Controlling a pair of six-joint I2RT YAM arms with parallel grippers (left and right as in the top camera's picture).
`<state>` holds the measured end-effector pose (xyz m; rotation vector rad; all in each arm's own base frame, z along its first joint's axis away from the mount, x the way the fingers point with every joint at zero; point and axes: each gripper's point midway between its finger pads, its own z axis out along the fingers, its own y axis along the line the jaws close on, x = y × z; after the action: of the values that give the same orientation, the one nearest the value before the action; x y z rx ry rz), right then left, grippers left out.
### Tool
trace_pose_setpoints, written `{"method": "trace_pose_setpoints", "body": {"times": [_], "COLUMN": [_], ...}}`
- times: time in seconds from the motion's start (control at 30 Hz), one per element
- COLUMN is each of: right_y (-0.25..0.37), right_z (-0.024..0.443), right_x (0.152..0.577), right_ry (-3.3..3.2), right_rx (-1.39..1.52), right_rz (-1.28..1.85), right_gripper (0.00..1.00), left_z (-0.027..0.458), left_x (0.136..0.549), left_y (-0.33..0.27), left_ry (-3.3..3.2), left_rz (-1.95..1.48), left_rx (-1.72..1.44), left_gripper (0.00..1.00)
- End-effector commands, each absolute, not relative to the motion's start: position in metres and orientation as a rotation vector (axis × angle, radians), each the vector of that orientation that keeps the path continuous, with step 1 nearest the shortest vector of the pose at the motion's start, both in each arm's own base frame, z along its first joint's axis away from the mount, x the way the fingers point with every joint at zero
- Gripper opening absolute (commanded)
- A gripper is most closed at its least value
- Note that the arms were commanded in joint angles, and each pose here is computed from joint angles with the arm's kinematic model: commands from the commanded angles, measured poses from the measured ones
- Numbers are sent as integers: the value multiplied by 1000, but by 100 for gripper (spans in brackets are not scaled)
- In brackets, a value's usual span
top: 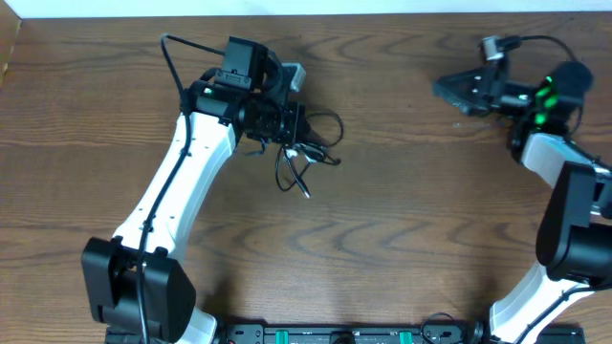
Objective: Untangle cables
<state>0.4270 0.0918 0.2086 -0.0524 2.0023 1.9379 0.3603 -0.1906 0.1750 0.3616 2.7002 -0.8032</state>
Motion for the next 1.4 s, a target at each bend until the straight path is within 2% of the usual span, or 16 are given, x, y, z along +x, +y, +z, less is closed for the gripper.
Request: {"method": "trace_pose_setpoints", "body": {"times": [0.0, 0.17, 0.37, 0.5, 0.8, 1.0, 1.1, 1.37], "right_y": [109, 133, 172, 190, 219, 220, 230, 241], "right_z": [196, 161, 129, 106, 85, 65, 58, 38], "right_x": [434, 436, 424, 421, 423, 425, 419, 417], "right_ry": [1967, 2095, 2244, 2334, 2394, 2421, 2388, 2335], "right_rx": [-142, 0, 9, 7, -40, -29, -122, -178], "right_rz": [1809, 1765, 1688, 1550, 1334, 1328, 1417, 1556], "right_gripper": [54, 59, 62, 65, 76, 75, 75, 73], "left_z": [145, 113, 74, 58, 10, 10, 13, 16], "left_x": [354, 355, 377, 384, 389, 385, 382, 365], "left_y": [-192, -190, -144, -133, -141, -165, -179, -209], "left_ry": [2797, 2907, 2995, 3003, 3067, 3077, 3066, 3068], "left_rz": [-831, -809, -362, -254, -282, -493, -587, -655], "left_rx": [388, 305, 9, -58, -106, -36, 59, 228], "left_gripper": [7, 7, 7, 7, 7, 7, 7, 8]}}
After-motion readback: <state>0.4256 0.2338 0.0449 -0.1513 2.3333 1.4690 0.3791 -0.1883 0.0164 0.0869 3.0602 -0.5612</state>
